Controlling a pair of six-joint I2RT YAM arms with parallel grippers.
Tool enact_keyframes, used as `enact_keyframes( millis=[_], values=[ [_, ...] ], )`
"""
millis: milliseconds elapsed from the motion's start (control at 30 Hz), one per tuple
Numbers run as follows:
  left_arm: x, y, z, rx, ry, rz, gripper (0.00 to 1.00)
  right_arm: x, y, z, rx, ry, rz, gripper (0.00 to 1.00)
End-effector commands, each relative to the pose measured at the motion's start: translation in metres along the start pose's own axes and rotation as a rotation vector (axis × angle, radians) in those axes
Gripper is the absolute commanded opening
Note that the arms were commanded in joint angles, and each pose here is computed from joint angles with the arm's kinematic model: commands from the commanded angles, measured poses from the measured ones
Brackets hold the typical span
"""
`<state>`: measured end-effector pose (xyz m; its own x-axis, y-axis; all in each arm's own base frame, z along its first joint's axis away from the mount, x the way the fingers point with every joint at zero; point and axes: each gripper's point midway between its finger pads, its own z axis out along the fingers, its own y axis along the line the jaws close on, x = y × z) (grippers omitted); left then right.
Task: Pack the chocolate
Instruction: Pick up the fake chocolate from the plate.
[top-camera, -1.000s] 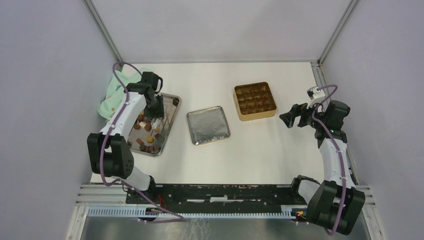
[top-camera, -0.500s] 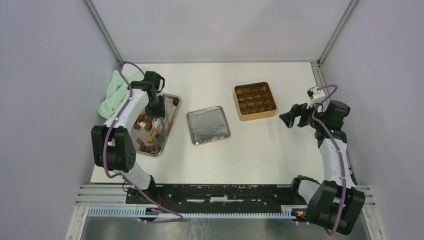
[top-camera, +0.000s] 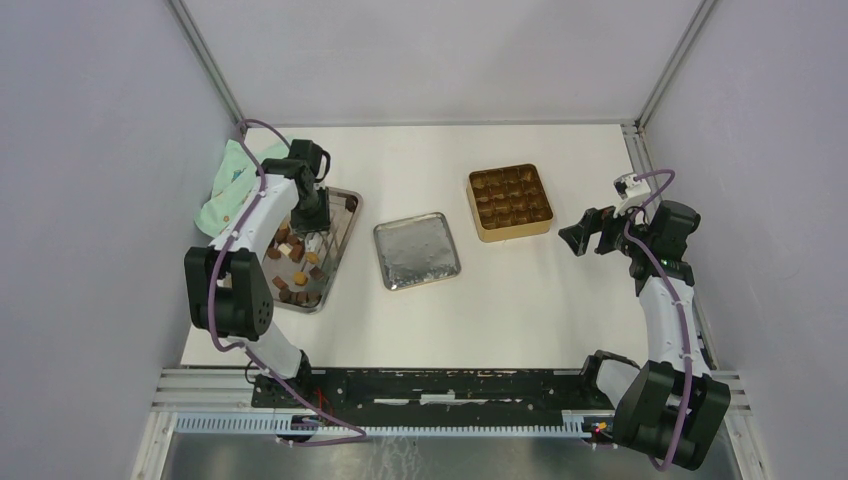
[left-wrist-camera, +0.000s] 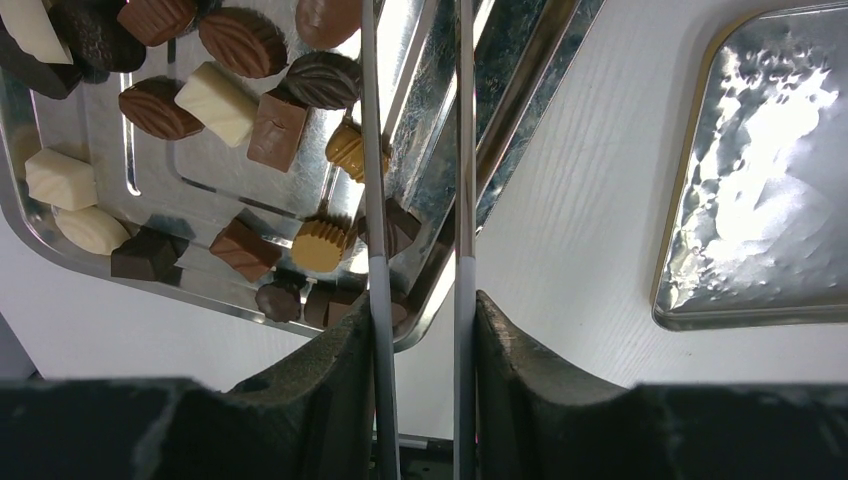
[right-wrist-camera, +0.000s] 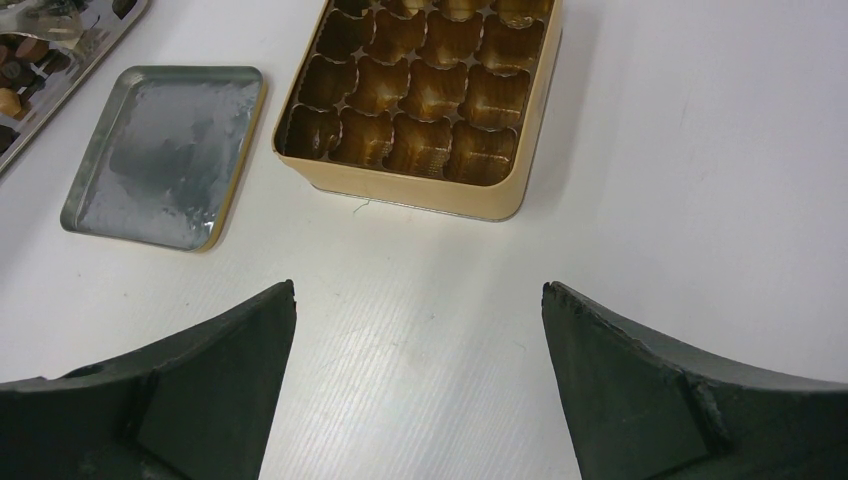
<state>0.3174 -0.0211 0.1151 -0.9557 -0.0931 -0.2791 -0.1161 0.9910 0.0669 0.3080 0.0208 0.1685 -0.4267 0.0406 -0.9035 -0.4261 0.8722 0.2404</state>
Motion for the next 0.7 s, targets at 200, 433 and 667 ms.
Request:
enact_keyframes(
  millis=[200, 433, 667],
  values=[
    [-0.008, 0.002, -0.025, 0.017, -0.069, -0.004, 0.02, -0.014, 0.001, -0.001, -0.011, -0.043, -0.032, 0.98],
    [-0.002, 0.000, -0.031, 0.034, -0.080, -0.024, 0.02, -0.015, 0.002, -0.002, -0.013, -0.047, -0.033, 0.98],
    [-0.008, -0.027, -0.059, 0.188, -0.142, -0.042, 0.02, -0.015, 0.003, -0.002, -0.015, -0.047, -0.030, 0.98]
  ],
)
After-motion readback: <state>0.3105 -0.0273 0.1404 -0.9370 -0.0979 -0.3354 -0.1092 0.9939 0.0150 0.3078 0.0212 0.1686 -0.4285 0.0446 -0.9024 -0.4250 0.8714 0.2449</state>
